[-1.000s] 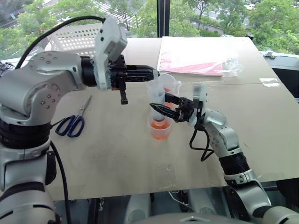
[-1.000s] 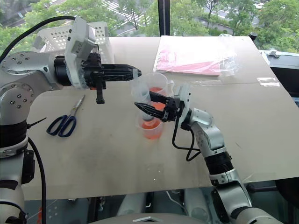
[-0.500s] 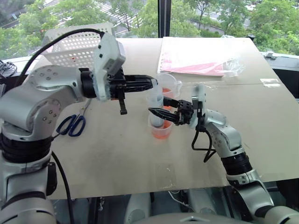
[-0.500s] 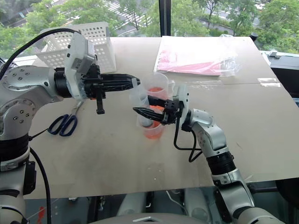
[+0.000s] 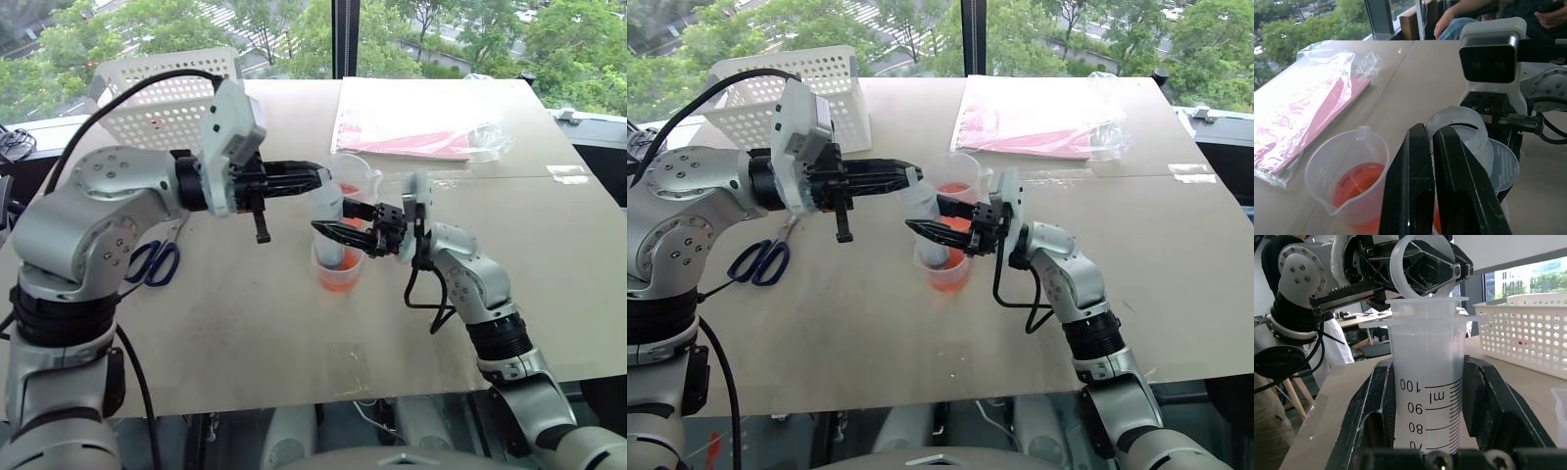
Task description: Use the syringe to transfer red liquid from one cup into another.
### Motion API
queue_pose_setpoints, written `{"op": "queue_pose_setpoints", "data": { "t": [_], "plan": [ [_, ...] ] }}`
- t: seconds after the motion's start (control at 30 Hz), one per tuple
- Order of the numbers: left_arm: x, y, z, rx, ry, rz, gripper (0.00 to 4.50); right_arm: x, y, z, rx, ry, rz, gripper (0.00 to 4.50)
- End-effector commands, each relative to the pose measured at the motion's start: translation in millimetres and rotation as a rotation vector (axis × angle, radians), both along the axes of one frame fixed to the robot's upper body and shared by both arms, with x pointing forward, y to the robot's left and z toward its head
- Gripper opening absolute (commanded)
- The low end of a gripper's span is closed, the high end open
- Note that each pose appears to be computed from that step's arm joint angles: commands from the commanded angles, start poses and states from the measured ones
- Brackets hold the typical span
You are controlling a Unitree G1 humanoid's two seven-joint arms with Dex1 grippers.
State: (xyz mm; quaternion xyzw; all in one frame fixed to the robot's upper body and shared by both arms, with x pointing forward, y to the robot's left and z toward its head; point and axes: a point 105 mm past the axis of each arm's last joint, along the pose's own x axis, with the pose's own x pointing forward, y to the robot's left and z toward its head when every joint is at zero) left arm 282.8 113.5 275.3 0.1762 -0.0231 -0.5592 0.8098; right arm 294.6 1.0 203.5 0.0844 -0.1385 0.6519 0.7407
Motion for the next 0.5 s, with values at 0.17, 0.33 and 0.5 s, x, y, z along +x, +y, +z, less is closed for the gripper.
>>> {"op": "queue_pose_setpoints", "data": {
  "t": [0.17, 0.33, 0.5],
  "plan": [
    [-20.7, 0.6, 32.6, -0.217, 0.115, -0.08, 0.64, -17.1, -9.4, 54.2, 0.114, -0.152, 0.034, 1.44],
    [-28.2, 18.5, 38.5, -0.287, 0.18, 0.005, 2.92, -14.6, -16.7, 60.2, 0.141, -0.099, 0.018, 1.44],
    [-29.4, 48.9, 31.1, -0.406, 0.197, 0.173, 4.5, -11.7, -23.9, 78.2, 0.192, -0.055, -0.004, 1.44]
  ]
}}
